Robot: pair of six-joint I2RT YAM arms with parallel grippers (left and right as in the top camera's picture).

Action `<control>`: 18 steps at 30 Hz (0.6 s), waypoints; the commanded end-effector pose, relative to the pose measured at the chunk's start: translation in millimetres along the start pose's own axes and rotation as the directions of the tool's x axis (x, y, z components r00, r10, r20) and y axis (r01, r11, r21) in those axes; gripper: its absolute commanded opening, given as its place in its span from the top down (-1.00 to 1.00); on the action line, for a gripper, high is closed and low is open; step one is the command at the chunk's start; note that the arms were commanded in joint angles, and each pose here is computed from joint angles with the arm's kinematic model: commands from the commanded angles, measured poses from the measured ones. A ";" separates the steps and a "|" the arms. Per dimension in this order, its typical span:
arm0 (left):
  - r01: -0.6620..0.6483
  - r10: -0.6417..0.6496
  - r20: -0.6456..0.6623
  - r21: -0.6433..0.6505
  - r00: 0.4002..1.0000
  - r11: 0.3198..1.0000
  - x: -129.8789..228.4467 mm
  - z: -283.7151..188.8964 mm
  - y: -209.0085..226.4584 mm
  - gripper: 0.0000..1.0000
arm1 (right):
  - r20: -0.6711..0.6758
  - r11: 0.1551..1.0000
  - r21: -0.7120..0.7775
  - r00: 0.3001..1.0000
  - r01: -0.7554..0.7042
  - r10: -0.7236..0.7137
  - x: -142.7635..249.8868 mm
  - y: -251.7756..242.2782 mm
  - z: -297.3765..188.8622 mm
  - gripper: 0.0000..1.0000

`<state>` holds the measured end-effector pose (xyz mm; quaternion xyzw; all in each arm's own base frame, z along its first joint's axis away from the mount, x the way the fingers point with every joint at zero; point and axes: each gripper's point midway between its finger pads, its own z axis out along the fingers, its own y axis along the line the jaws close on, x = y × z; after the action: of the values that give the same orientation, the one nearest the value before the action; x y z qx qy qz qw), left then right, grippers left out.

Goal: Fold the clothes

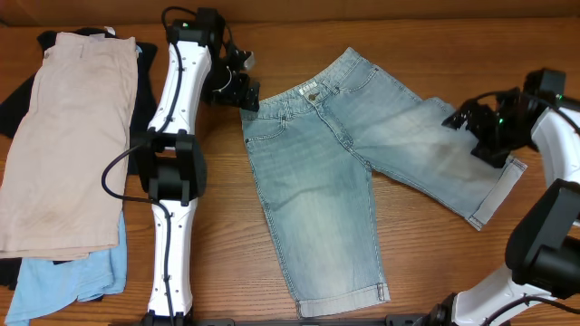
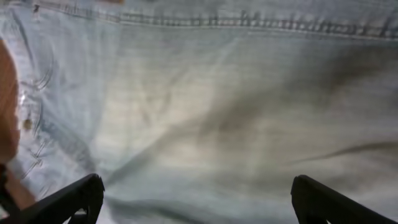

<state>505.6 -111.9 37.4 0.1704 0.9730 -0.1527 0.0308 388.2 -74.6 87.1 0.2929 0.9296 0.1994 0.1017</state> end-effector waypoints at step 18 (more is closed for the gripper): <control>-0.114 0.107 -0.089 -0.087 0.990 0.990 14.3 21.1 -14.2 0.49 | 0.001 0.996 -0.030 0.996 0.086 -0.086 -1.7 30.1 -19.1 -0.98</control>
<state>487.2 -125.4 8.5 0.2331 0.9666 -0.1063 -0.0035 393.6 -60.9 107.4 0.2667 0.9361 0.2063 0.0999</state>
